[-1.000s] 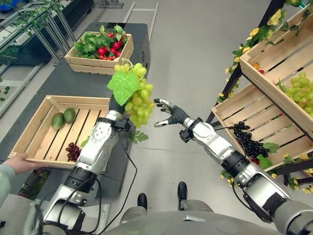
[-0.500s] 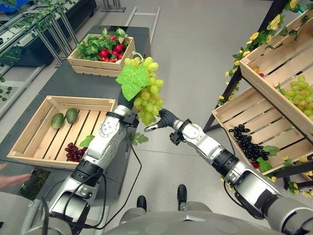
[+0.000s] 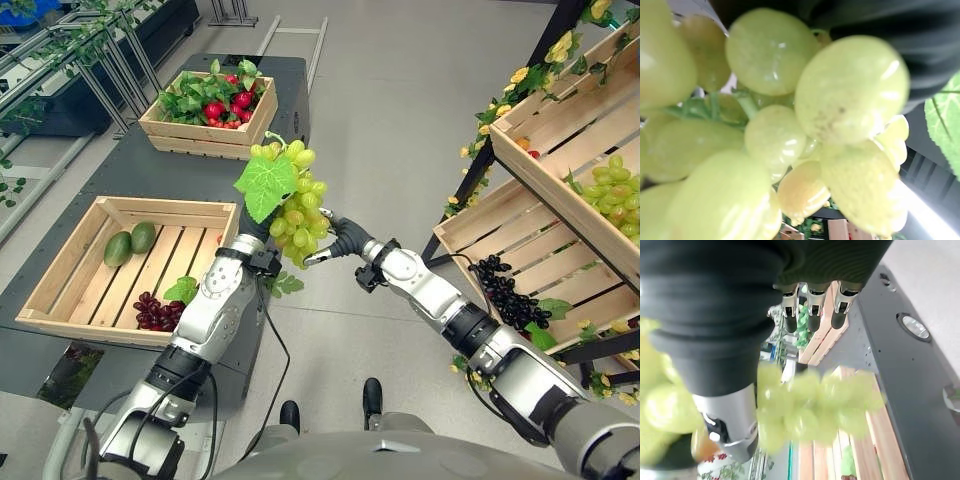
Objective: Pick up the fruits from the basket on one side to the basket on the other side
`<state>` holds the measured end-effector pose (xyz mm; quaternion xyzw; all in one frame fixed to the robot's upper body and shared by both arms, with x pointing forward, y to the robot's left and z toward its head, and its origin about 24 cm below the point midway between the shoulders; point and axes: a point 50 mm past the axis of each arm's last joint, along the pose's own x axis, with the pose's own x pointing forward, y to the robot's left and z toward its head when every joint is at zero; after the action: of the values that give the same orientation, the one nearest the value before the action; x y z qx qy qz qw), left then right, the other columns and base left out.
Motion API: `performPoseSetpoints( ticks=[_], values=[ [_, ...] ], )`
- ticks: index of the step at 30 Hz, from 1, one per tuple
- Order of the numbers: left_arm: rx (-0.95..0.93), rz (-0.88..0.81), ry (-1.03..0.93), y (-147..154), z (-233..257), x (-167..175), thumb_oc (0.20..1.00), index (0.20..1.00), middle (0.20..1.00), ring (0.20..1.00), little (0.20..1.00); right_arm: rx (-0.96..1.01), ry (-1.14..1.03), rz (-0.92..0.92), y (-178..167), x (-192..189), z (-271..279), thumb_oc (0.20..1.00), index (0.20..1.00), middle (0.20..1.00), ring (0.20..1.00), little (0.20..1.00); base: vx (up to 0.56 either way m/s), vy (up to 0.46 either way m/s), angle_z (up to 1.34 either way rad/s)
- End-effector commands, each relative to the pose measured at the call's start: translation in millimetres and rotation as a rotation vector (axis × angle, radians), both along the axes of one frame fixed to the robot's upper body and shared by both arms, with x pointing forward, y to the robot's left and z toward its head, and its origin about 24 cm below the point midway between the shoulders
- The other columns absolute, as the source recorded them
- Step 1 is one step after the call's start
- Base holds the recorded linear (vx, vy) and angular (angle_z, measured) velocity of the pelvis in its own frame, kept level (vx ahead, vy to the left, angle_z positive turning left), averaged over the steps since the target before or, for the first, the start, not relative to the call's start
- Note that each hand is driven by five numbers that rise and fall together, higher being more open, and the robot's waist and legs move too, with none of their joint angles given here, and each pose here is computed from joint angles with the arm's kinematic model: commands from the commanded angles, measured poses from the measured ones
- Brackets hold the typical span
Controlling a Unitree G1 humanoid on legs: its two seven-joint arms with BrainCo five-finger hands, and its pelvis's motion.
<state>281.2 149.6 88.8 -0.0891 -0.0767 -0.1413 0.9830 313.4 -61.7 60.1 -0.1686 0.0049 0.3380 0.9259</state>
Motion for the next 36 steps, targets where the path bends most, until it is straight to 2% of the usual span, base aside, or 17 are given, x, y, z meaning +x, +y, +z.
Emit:
performPoseSetpoints(
  ticks=[1,14,36],
  values=[
    [0.003,0.012,-0.114,4.0,21.1,8.4,0.2,0.2,0.2,0.2,0.2,0.131,-0.086,-0.007,7.1,8.2,28.2,1.0,1.0,1.0,1.0,1.0,0.0,0.0,0.0],
    [0.0,0.017,-0.056,5.3,4.6,2.1,0.2,0.2,0.2,0.2,0.2,0.13,-0.085,-0.023,-2.9,5.9,24.7,1.0,1.0,1.0,1.0,1.0,0.0,0.0,0.0],
    [-0.038,-0.112,-0.121,-39.5,26.9,13.2,0.2,0.2,0.2,0.2,0.2,0.159,-0.062,0.096,45.4,0.8,31.0,1.0,1.0,1.0,1.0,1.0,0.0,0.0,0.0]
  ],
)
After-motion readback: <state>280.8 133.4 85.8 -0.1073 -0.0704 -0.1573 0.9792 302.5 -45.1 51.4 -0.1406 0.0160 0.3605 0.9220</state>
